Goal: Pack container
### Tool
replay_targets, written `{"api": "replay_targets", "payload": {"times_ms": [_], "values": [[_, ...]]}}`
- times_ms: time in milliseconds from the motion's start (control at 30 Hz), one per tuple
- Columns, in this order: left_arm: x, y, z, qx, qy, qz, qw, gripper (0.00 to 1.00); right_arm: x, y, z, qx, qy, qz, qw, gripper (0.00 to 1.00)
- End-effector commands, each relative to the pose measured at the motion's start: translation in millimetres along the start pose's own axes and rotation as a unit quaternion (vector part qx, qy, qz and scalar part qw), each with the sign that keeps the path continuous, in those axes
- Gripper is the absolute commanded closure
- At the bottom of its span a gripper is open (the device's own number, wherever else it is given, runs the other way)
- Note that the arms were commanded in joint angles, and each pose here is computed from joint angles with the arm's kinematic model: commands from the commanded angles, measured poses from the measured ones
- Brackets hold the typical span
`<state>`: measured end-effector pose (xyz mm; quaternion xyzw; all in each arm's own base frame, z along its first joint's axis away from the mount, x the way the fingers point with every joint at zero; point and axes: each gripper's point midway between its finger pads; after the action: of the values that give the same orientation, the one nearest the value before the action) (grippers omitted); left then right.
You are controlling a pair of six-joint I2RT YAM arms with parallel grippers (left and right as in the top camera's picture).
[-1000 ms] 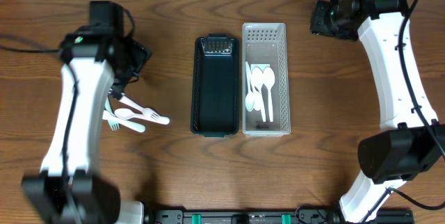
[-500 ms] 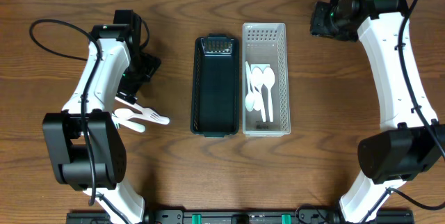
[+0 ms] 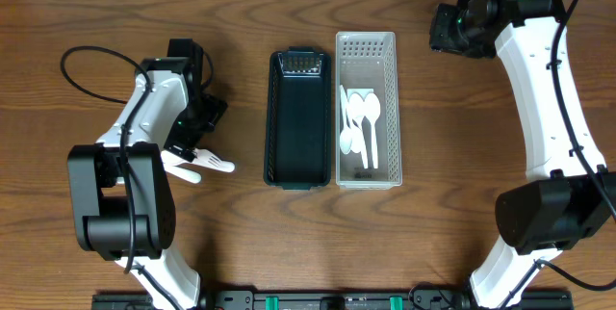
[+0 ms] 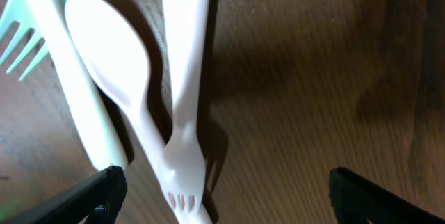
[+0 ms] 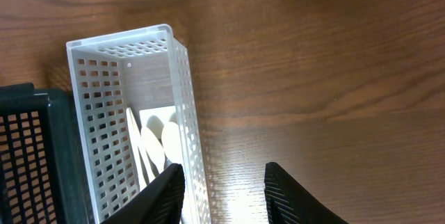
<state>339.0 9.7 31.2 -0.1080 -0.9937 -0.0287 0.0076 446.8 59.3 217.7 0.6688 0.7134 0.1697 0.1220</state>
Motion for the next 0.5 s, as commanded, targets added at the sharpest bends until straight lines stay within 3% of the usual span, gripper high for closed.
{"api": "replay_targets", "payload": {"times_ms": [0, 467], "values": [[1.3, 1.6, 5.9, -0.004, 0.002, 0.014, 1.000, 0.04, -4.7, -0.3, 2.8, 0.004, -0.004, -0.005, 1.000, 0.60], [5.2, -3.6, 30.8, 0.001, -0.012, 0.018, 1.000, 0.04, -5.4, -3.3, 2.7, 0.010, -0.004, -0.004, 1.000, 0.60]]}}
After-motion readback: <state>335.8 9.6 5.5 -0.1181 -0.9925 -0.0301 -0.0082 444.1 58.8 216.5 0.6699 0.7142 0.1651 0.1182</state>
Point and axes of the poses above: each gripper's point midway between its finger pads, its own z axis out along the fingers, its own x axis along the line the jaws close on, y = z × x, and after that the axes turned 15 degrees about -z, right-handed
